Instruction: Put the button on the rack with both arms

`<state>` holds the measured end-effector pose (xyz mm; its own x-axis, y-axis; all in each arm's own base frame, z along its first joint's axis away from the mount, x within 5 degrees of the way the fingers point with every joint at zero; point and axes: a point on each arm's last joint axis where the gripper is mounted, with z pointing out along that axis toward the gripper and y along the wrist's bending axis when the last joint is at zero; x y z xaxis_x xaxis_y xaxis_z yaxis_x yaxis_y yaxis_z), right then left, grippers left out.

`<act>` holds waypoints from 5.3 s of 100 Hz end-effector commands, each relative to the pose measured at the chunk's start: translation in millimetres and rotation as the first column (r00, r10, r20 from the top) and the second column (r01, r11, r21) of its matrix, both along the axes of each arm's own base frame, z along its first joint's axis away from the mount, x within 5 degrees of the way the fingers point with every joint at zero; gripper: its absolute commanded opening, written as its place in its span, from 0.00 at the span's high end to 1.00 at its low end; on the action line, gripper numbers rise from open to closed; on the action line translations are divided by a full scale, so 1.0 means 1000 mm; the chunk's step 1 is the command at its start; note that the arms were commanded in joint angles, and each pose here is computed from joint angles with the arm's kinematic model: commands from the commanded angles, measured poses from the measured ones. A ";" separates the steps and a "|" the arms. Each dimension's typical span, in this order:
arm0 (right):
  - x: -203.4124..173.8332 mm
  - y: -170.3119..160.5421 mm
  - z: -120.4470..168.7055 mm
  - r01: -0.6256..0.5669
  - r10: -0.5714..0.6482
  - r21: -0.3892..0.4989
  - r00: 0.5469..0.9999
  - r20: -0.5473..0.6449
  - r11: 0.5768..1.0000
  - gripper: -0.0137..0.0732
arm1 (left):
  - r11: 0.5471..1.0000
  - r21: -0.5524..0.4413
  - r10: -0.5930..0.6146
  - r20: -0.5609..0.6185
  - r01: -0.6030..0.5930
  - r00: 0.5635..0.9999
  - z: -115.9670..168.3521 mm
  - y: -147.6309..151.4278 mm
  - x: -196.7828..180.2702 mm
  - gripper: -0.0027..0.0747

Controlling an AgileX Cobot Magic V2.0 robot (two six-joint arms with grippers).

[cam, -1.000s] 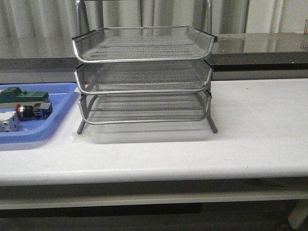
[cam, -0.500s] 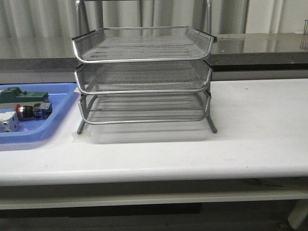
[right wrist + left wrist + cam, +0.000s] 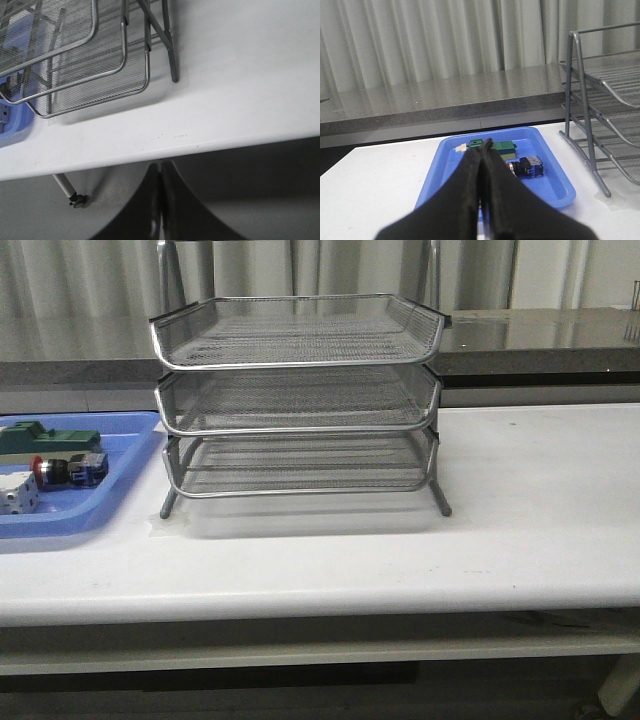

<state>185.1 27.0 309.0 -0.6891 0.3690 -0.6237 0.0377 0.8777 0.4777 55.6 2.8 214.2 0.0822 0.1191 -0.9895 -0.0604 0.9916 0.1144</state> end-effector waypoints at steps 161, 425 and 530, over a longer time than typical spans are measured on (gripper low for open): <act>0.174 0.061 -0.106 -0.072 0.107 0.602 0.994 -0.023 0.795 0.42 | 1.000 -0.013 -0.008 0.061 0.009 0.998 -0.010 -0.001 -0.001 0.99; 0.148 0.072 -0.154 -0.196 0.358 0.608 0.921 -0.157 0.769 0.80 | 1.000 -0.013 -0.008 0.061 0.009 0.998 -0.010 -0.001 -0.001 0.99; 0.083 0.070 -0.182 -0.152 0.421 0.628 0.854 -0.305 0.763 0.80 | 1.000 -0.013 -0.008 0.061 0.009 0.998 -0.010 -0.001 -0.001 0.99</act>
